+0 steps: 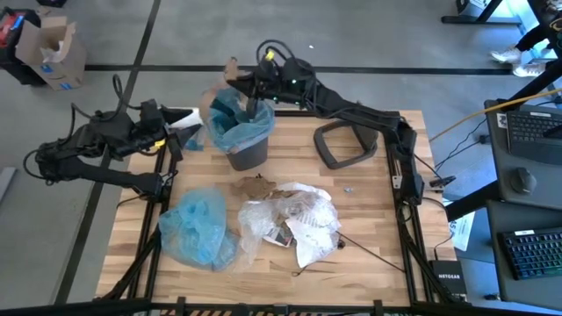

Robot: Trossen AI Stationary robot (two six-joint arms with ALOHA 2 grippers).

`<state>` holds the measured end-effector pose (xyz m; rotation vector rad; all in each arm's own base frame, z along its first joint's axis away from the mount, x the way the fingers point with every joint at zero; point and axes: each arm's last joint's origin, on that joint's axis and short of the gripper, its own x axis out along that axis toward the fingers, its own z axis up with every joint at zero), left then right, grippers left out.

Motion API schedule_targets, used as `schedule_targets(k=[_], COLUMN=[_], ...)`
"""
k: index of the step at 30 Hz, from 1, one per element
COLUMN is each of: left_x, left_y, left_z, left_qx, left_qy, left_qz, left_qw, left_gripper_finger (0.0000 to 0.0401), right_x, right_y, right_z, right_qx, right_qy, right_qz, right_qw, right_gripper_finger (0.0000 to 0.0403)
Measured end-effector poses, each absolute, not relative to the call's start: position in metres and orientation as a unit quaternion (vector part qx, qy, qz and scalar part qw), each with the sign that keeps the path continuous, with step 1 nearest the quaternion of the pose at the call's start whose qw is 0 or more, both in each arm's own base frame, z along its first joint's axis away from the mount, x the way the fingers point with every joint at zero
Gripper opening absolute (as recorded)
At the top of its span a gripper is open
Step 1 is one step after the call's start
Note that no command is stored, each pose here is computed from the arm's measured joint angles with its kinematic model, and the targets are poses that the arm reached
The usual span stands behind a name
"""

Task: Pick and place trash into bin
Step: Put the brown napkin into the trash bin

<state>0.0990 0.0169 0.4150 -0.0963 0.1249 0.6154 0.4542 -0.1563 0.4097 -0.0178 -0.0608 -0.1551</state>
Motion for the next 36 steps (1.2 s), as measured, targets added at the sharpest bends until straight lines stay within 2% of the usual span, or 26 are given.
schedule_targets(k=[3, 10, 15, 19, 27, 36], left_x=[0.099, 0.113, 0.141, 0.163, 0.193, 0.229], left_y=[0.017, 0.022, 0.032, 0.048, 0.099, 0.154], left_z=[0.415, 0.425, 0.440, 0.446, 0.449, 0.403], left_qx=[-0.046, -0.028, 0.001, 0.016, -0.030, -0.064], left_qy=[0.063, 0.078, 0.115, 0.192, 0.336, 0.462], left_qz=[0.303, 0.328, 0.354, 0.382, 0.416, 0.401], left_qw=[0.950, 0.941, 0.928, 0.904, 0.845, 0.789], left_gripper_finger=[0.0253, 0.0253, 0.0253, 0.0253, 0.0253, 0.0253], right_x=[0.456, 0.449, 0.436, 0.421, 0.391, 0.382], right_y=[-0.155, -0.153, -0.150, -0.146, -0.136, -0.133], right_z=[0.400, 0.398, 0.417, 0.436, 0.447, 0.429], right_qx=[-0.012, 0.009, -0.030, -0.055, -0.067, -0.042], right_qy=[0.014, 0.097, 0.145, 0.184, 0.245, 0.338], right_qz=[-0.068, -0.067, -0.081, -0.102, -0.093, -0.074], right_qw=[0.998, 0.993, 0.986, 0.976, 0.963, 0.937], right_gripper_finger=[0.0038, 0.0172, 0.0225, 0.0237, 0.0239, 0.0239])
